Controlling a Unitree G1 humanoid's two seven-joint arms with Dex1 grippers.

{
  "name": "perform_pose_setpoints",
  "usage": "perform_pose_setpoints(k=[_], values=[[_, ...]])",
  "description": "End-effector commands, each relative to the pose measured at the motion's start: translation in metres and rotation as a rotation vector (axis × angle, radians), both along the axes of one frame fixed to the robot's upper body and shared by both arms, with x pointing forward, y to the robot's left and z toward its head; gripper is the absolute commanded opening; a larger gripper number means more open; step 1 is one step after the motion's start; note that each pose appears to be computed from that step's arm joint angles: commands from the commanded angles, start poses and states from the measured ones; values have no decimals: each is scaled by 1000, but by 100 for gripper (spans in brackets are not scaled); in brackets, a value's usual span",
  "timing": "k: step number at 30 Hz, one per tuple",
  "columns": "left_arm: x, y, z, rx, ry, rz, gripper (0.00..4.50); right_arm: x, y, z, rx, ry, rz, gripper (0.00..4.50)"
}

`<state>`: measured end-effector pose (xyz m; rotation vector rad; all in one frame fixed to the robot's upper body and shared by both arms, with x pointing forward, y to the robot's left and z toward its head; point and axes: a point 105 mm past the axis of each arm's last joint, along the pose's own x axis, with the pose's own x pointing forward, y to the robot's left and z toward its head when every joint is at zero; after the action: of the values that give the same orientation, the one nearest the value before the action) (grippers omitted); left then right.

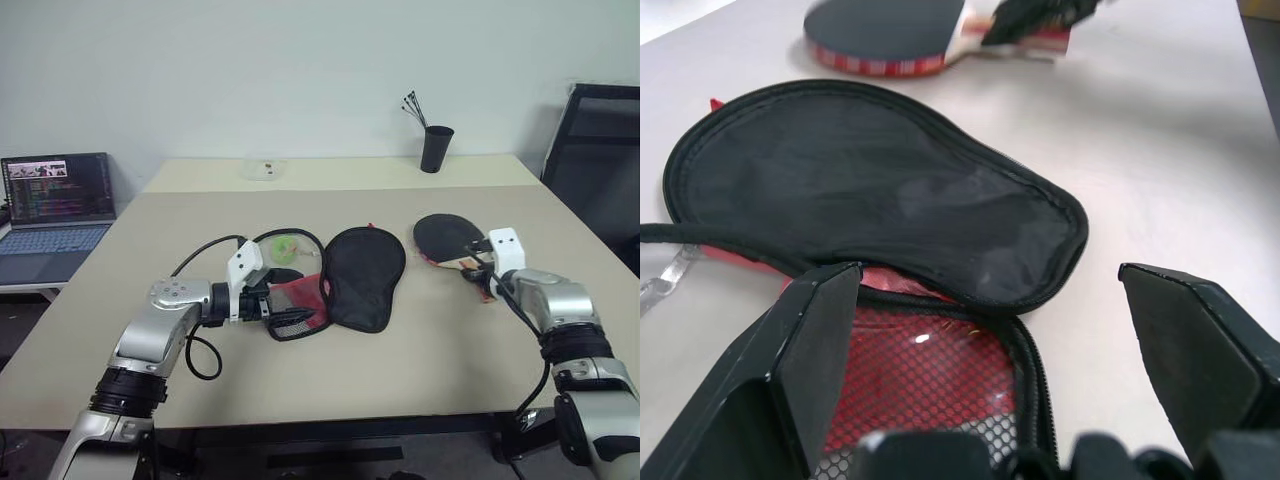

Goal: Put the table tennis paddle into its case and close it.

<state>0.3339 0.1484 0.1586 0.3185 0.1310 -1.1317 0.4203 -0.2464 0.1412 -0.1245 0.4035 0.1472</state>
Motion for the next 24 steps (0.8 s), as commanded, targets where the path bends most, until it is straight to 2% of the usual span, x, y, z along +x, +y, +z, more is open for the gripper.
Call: perform_pose_setpoints(k=[1, 4, 6, 10, 13, 18, 24], values=[[-3, 2, 16, -12, -63, -4, 450, -4, 15, 57, 35, -166, 33, 114], [-3, 4, 16, -12, -63, 1, 450, -12, 43, 70, 96, -187, 77, 114], [-2, 5, 17, -13, -64, 6, 450, -21, 78, 69, 157, -170, 150, 114], [-1, 7, 18, -13, -66, 13, 450, -43, 155, 57, 311, -102, 279, 113], [-2, 7, 18, -13, -65, 15, 450, -52, 190, 47, 388, -49, 299, 113], [-4, 5, 18, -12, -63, 12, 450, -55, 218, 31, 422, 8, 292, 113], [-4, 5, 18, -10, -64, 18, 450, -46, 218, 11, 407, 46, 220, 113]])
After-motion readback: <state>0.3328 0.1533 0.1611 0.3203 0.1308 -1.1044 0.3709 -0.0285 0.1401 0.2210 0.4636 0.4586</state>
